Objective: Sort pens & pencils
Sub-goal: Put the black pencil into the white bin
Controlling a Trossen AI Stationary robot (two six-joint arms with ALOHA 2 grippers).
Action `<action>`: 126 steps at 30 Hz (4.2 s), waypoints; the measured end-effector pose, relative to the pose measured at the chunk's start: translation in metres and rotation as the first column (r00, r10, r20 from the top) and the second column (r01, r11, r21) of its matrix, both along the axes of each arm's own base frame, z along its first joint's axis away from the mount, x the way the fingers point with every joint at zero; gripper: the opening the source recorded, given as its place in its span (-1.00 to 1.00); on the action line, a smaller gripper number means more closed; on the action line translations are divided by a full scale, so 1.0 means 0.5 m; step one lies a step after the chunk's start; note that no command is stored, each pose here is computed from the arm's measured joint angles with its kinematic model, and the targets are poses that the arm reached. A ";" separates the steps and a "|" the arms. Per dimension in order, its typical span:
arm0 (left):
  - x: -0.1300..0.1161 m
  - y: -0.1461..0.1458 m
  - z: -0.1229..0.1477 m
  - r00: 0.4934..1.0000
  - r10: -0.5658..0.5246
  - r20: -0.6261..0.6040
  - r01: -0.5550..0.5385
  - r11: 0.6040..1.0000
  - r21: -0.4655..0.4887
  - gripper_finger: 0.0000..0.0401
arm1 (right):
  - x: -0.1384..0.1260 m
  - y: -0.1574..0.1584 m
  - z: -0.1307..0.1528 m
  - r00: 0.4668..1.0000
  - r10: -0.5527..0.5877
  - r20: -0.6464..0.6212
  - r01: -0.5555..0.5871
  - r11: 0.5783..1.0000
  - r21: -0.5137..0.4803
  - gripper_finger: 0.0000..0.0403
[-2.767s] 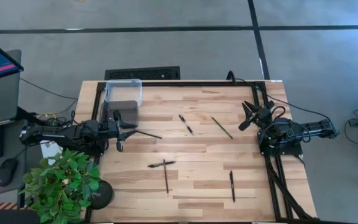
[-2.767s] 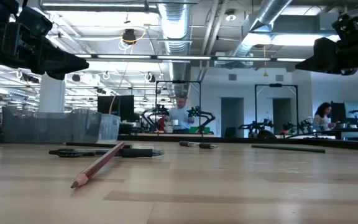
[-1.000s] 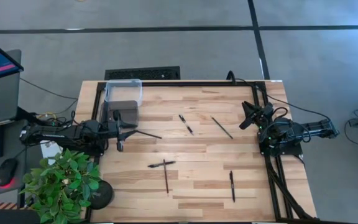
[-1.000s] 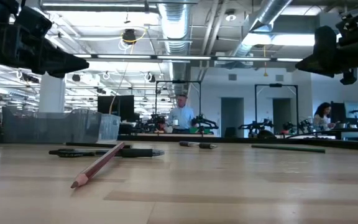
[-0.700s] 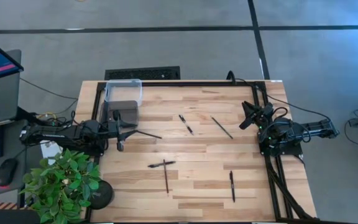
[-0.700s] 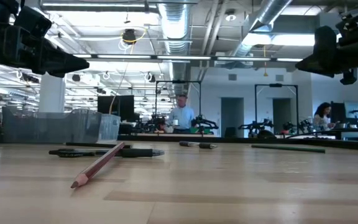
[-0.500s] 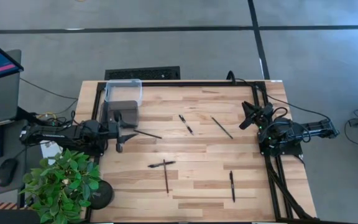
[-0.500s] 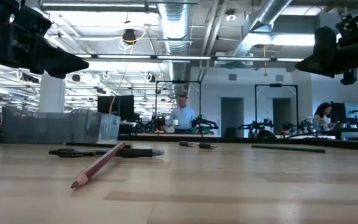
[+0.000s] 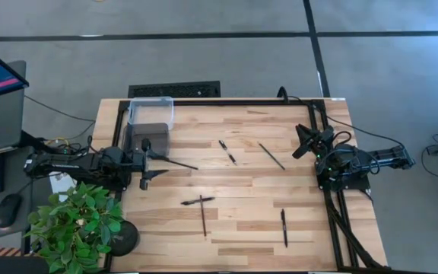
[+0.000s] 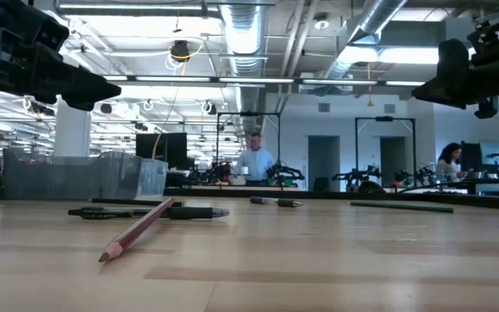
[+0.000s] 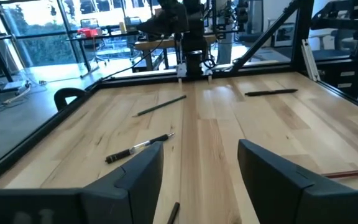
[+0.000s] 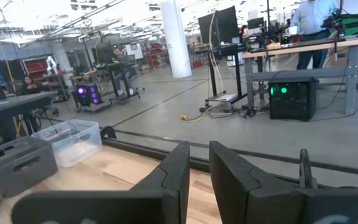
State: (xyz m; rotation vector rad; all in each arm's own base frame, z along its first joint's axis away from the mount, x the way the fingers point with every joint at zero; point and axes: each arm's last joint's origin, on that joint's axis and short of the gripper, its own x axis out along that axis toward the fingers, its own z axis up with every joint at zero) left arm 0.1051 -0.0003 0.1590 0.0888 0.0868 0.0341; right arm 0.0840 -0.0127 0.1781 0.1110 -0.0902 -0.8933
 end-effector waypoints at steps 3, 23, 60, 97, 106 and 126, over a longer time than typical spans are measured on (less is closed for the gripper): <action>0.000 0.000 0.000 1.000 0.001 0.000 -0.001 1.000 0.000 0.02 | 0.000 0.000 0.000 1.000 0.000 0.000 0.000 1.000 0.000 -0.59; -0.001 0.006 0.018 0.992 0.122 0.015 -0.119 0.984 -0.134 0.21 | 0.000 0.000 0.000 1.000 0.000 0.001 0.000 1.000 0.000 -0.59; 0.216 0.083 0.087 0.602 -0.011 -0.798 0.052 0.998 0.025 0.21 | 0.000 0.000 0.001 1.000 0.000 0.012 0.000 1.000 0.007 -0.59; 0.325 0.130 -0.050 0.227 -0.082 -0.970 0.068 0.995 -0.068 0.21 | 0.000 0.000 -0.001 1.000 0.000 0.003 0.000 1.000 0.005 -0.59; 0.328 0.112 -0.051 0.213 -0.041 -0.976 0.067 0.997 -0.027 0.21 | 0.000 0.000 -0.001 1.000 0.000 0.003 0.000 1.000 0.005 -0.59; 0.332 0.093 -0.052 0.212 -0.047 -0.976 0.079 0.996 -0.031 -0.31 | 0.000 0.000 -0.001 1.000 0.000 0.004 0.000 1.000 0.006 -0.59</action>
